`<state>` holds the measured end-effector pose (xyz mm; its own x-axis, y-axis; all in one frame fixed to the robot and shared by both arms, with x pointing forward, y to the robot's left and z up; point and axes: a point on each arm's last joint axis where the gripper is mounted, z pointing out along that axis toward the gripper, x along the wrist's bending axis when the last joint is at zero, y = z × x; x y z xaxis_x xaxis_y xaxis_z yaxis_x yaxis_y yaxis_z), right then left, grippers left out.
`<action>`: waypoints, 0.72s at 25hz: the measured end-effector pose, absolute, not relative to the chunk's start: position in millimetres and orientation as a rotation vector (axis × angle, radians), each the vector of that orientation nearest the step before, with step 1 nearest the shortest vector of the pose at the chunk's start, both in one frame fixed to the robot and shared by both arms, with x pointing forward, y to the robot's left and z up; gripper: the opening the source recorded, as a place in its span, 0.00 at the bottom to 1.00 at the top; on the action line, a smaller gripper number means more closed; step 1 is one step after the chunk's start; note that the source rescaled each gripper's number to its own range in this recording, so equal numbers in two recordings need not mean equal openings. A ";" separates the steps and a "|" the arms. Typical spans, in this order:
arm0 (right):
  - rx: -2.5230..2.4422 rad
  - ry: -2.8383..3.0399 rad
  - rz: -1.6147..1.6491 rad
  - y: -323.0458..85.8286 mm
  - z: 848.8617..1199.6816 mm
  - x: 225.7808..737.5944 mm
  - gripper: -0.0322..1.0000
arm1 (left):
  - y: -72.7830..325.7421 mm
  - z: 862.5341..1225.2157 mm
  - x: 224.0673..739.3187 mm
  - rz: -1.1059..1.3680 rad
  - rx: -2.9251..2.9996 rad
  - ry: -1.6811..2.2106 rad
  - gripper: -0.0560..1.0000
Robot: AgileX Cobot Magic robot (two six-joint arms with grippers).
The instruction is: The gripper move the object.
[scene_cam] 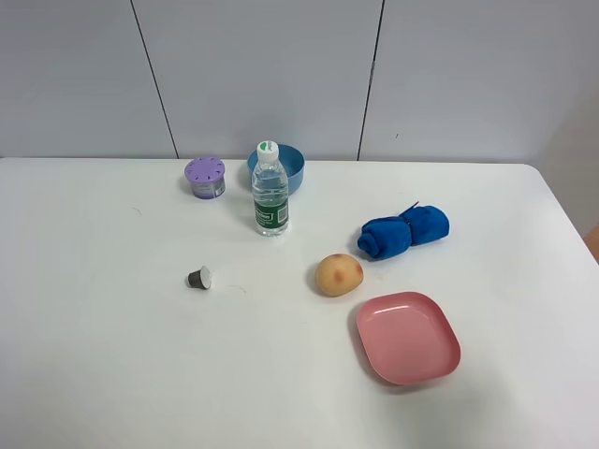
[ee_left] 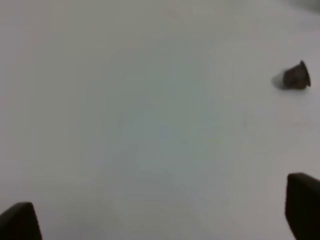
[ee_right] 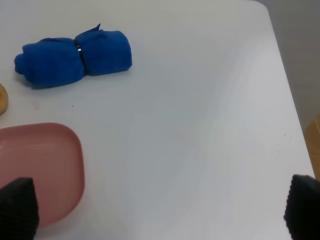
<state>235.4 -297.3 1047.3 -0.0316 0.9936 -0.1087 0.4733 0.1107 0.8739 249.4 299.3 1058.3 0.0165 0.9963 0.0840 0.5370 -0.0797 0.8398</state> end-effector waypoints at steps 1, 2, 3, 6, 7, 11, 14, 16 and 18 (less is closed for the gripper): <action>1.467 1.616 0.850 -297.3 1047.3 235.4 1.00 | 299.1 1058.7 247.9 0.966 1.672 1.570 0.99; 1.467 1.616 0.850 -297.3 1047.3 235.4 1.00 | 298.9 1058.6 245.8 0.977 1.662 1.560 0.99; 1.467 1.616 0.850 -297.3 1047.3 235.4 1.00 | 298.8 1057.8 243.8 0.985 1.654 1.553 0.99; 1.467 1.616 0.850 -297.3 1047.3 235.4 1.00 | 298.3 1055.8 238.0 1.010 1.632 1.530 0.99; 1.467 1.616 0.850 -297.3 1047.3 235.4 1.00 | 298.1 1055.9 235.4 1.023 1.620 1.519 0.99; 1.467 1.616 0.850 -297.3 1047.3 235.4 1.00 | 297.9 1055.8 232.1 1.038 1.605 1.504 0.99; 1.467 1.616 0.850 -297.3 1047.3 235.4 1.00 | 297.9 1055.8 232.1 1.037 1.605 1.503 0.99; 1.467 1.616 0.850 -297.3 1047.3 235.4 1.00 | 297.9 1055.8 232.1 1.036 1.603 1.504 0.99; 1.467 1.616 0.850 -297.3 1047.3 235.4 1.00 | 297.9 1055.8 232.1 1.036 1.603 1.504 0.99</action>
